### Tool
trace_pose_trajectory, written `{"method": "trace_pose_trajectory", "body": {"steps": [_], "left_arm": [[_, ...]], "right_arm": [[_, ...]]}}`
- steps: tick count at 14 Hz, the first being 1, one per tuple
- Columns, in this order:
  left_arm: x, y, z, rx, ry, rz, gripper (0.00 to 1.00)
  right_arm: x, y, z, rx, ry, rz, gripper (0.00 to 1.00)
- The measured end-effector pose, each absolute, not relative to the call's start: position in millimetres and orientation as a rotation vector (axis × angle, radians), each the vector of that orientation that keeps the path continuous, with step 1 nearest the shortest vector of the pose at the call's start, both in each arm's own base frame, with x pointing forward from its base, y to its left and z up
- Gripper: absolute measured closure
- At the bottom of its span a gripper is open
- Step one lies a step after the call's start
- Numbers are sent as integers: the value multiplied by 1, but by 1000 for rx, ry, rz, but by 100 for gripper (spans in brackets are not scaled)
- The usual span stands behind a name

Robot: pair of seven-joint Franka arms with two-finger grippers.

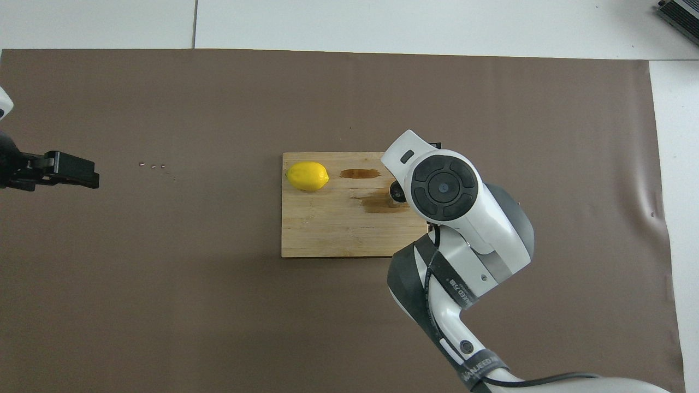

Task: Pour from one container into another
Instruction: 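Tilt the white cup over the jigger with the right gripper, then carry the white cup back toward its starting spot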

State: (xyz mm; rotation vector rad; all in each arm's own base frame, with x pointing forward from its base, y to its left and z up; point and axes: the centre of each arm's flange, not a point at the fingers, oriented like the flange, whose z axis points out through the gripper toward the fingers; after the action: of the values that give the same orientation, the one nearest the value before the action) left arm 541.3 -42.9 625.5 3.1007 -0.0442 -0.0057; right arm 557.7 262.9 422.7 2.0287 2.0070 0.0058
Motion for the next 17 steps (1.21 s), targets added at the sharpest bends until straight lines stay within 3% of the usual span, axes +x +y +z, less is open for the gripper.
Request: {"method": "trace_pose_trajectory", "body": {"steps": [17], "left_arm": [[541, -43, 625, 3101, -44, -6, 0]], "right_arm": [[558, 267, 424, 2099, 1998, 71, 49]]}}
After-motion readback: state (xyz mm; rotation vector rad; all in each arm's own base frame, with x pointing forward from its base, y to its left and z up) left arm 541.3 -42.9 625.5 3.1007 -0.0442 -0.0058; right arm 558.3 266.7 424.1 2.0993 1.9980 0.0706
